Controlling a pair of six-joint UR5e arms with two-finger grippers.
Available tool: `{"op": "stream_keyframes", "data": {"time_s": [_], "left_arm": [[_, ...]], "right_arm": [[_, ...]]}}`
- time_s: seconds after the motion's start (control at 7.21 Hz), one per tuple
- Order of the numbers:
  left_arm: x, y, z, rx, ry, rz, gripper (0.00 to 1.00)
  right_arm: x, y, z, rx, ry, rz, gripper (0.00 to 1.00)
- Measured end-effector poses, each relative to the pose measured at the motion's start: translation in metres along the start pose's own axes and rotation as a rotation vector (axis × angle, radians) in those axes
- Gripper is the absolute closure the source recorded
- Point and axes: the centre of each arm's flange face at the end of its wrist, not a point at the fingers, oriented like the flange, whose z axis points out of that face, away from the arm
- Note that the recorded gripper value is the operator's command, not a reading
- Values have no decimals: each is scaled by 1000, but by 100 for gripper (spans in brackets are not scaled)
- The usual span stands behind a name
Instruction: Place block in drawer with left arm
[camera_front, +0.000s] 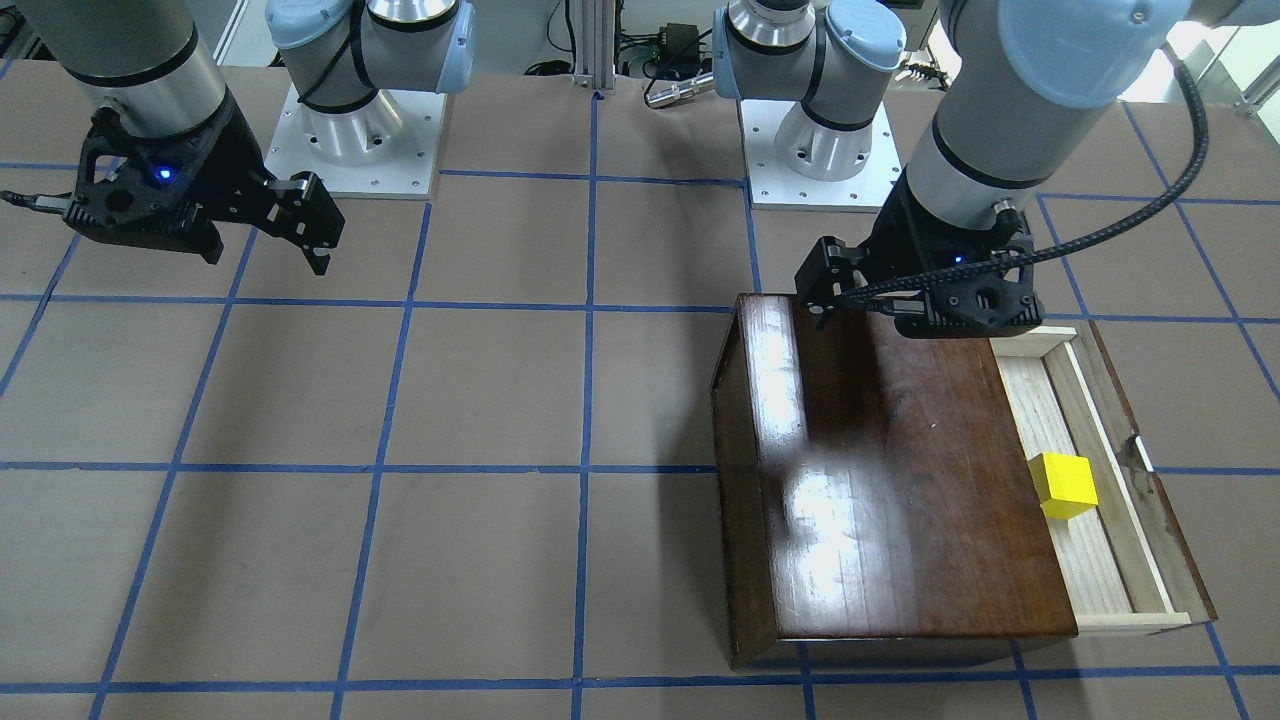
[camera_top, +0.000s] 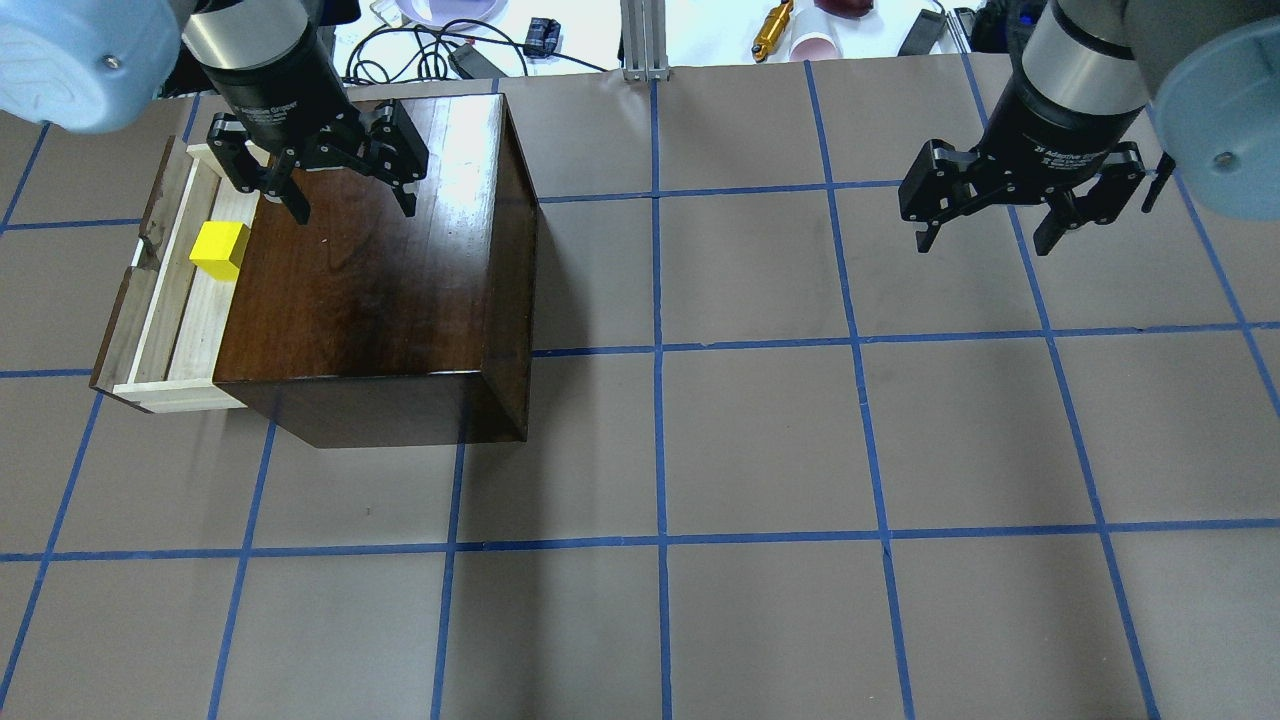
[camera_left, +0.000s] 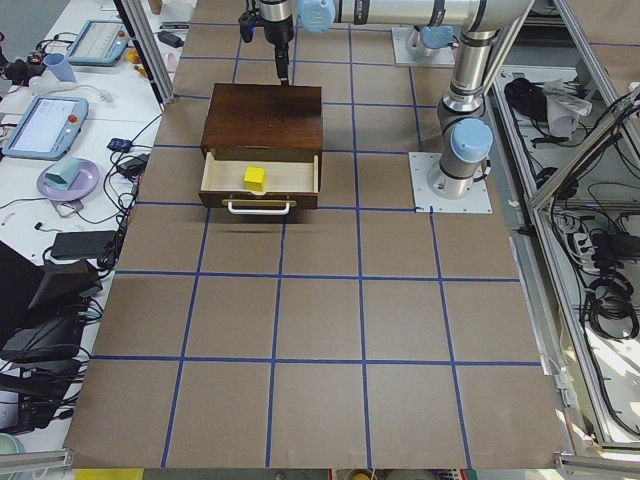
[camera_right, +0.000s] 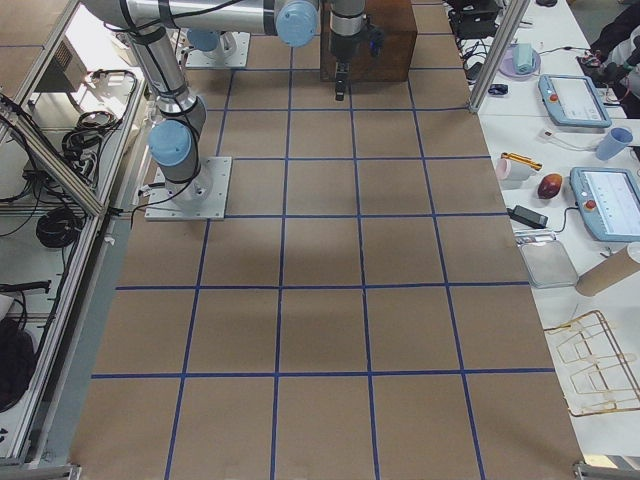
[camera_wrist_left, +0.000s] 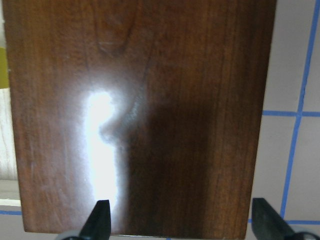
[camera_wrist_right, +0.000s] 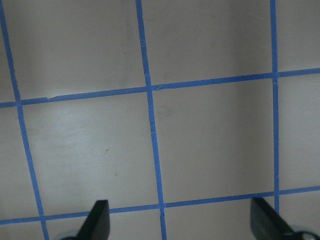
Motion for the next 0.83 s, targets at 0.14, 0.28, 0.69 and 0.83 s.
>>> {"op": "stream_keyframes", "data": {"time_s": [0.14, 0.28, 0.69, 0.83], "left_arm": [[8, 6, 2, -4, -3, 21, 0], [9, 11, 3, -7, -5, 28, 0], [-3, 18, 0, -3, -6, 32, 0], [-5, 21, 1, -6, -4, 32, 0]], "right_arm": [[0, 0, 0, 0, 0, 0, 0], [0, 0, 0, -1, 0, 0, 0], [0, 0, 0, 0, 0, 1, 0], [0, 0, 0, 0, 0, 0, 0]]}}
